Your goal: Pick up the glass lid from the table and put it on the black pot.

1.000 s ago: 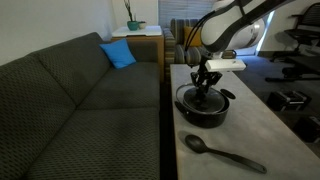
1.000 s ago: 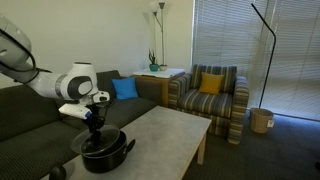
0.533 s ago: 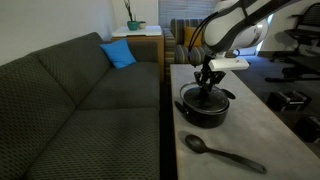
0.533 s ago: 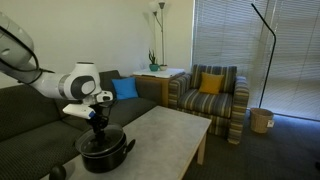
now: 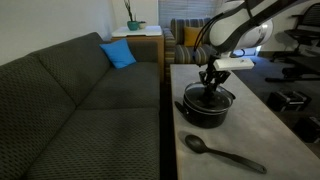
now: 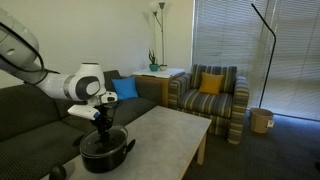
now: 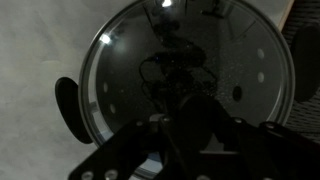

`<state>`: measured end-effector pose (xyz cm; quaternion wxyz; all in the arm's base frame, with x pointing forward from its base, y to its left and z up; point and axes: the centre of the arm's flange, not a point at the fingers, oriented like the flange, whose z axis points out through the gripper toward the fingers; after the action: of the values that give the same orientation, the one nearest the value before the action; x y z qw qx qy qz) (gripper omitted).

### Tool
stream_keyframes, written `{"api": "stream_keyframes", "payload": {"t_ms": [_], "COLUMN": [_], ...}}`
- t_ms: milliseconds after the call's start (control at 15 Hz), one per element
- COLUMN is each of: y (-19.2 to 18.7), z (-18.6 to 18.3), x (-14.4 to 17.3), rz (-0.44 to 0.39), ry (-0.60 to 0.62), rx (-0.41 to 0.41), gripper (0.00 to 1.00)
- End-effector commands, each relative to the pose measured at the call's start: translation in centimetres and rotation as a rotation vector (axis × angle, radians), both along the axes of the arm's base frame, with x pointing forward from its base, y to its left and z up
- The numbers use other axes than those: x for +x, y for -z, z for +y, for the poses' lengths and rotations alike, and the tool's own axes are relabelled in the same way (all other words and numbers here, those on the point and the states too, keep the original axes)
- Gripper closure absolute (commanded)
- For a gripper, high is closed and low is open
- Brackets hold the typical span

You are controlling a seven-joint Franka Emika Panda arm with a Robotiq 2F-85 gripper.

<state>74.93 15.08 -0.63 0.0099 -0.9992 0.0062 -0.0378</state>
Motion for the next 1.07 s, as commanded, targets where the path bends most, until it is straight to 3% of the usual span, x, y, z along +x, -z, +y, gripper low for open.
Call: {"api": "stream_keyframes", "payload": {"t_ms": [0, 200, 1000], "y": [4.0, 4.7, 3.1], "z": [0.8, 1.2, 3.3], "x": [6.3, 5.8, 6.2], "rz": [0.034, 0.055, -0.001], "ry": [-0.007, -0.014, -0.056], "rx": [0.02, 0.023, -0.074], "gripper": [0.86, 0.86, 0.86]}}
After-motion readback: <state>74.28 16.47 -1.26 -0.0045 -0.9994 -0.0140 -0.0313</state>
